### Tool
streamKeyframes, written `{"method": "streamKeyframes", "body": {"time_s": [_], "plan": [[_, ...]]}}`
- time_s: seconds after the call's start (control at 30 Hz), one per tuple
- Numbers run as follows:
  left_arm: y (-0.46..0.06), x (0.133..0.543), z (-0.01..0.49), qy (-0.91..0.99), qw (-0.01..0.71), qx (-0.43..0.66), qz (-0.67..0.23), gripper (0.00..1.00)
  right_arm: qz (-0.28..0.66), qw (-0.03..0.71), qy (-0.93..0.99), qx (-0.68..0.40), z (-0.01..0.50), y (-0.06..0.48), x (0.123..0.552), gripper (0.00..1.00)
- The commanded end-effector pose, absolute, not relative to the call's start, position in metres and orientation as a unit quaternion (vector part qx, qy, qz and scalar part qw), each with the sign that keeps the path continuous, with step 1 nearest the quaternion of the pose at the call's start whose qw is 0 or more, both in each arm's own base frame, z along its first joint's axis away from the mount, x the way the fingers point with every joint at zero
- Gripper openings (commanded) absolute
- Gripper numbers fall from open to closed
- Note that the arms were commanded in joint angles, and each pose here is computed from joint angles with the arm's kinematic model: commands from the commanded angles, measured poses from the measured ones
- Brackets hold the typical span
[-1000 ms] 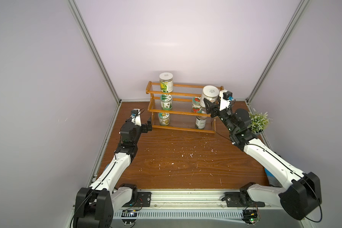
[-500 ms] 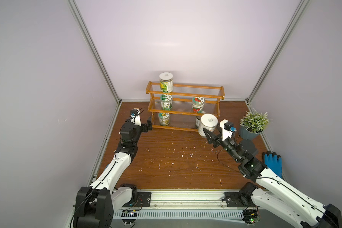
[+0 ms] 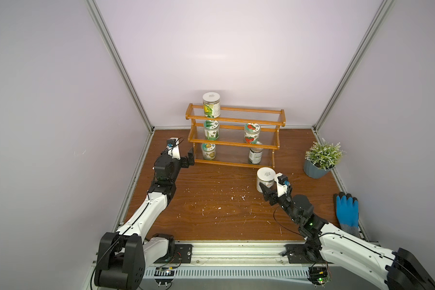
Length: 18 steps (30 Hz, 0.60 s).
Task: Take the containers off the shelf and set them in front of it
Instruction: Place the container at the center of the board.
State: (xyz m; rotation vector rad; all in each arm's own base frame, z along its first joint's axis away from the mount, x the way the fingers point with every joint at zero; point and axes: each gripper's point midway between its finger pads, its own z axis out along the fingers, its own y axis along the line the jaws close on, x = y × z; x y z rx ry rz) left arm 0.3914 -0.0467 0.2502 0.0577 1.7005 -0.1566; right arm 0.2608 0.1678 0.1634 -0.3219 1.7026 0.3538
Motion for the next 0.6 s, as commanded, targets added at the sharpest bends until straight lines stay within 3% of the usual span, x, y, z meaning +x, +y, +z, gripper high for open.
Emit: {"method": "streamKeyframes", "body": {"time_s": [0.0, 0.3, 0.57], "plan": [[-0.052, 0.392, 0.256, 0.743, 0.664, 0.034, -0.078, 1.00, 0.135, 0.684, 0.713, -0.079, 0.188, 0.152, 0.275, 0.47], [-0.050, 0.390, 0.256, 0.743, 0.665, 0.033, -0.070, 1.00, 0.101, 0.677, 0.729, -0.012, 0.153, 0.111, 0.291, 0.47], [-0.048, 0.389, 0.254, 0.740, 0.669, 0.026, -0.068, 1.00, 0.115, 0.659, 0.743, 0.019, 0.141, 0.112, 0.304, 0.48]]}}
